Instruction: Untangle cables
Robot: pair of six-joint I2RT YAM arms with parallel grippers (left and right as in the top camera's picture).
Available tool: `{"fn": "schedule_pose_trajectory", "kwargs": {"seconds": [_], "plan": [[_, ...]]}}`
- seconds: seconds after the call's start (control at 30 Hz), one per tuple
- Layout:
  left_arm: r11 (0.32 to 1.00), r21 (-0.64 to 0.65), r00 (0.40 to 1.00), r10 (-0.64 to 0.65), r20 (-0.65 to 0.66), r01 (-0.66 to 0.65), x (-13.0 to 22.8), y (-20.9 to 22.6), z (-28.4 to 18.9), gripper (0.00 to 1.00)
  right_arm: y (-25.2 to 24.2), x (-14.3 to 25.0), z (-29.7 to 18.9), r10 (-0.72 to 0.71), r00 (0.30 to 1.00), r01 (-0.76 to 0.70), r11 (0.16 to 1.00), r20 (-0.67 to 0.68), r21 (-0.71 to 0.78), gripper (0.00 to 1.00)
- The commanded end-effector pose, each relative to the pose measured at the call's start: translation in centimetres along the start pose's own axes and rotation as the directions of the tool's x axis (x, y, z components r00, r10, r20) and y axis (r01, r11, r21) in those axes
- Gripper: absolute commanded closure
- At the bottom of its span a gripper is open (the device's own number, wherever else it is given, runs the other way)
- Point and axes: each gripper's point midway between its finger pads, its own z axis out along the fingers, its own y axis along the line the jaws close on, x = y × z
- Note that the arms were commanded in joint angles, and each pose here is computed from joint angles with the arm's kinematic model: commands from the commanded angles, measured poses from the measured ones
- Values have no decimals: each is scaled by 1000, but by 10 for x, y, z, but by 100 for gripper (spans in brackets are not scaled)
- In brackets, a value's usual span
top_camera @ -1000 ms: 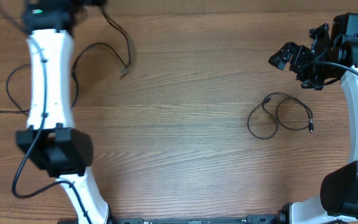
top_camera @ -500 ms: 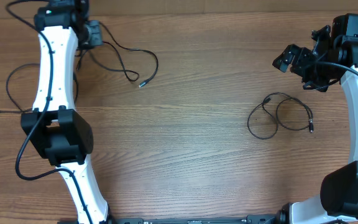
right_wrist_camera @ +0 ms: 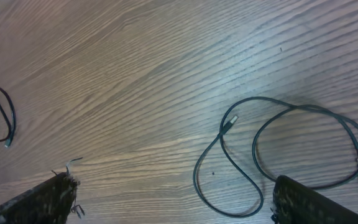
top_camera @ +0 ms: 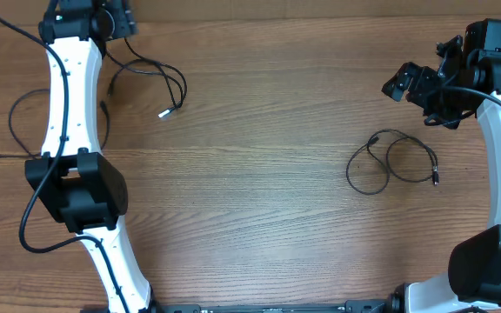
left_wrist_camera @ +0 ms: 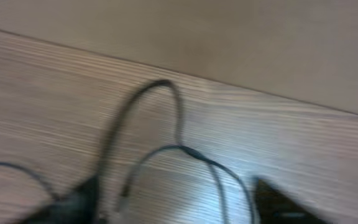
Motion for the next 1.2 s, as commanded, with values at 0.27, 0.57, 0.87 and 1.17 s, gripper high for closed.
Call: {"fn": "schedule_pose_trajectory", "kwargs": {"seconds": [0.27,0.57,0.87,1.17], "plan": [[909,-231,881,-400,-253,346,85,1,-12,0,-1,2,2,-5,1000,5,1000,-11,8,0],[921,1,731,-308,-609,389,164,-115,6,0,-2,4,6,0,1000,0,1000,-24,11,0],[965,-245,763,-228,-605,93,212,-73,27,0,-15,28,27,25,995,-22,999,-100,32,0],[975,-185,717,-216,-662,123,195,-50,-17,1,-31,46,60,35,991,-31,999,-125,40,0]]}}
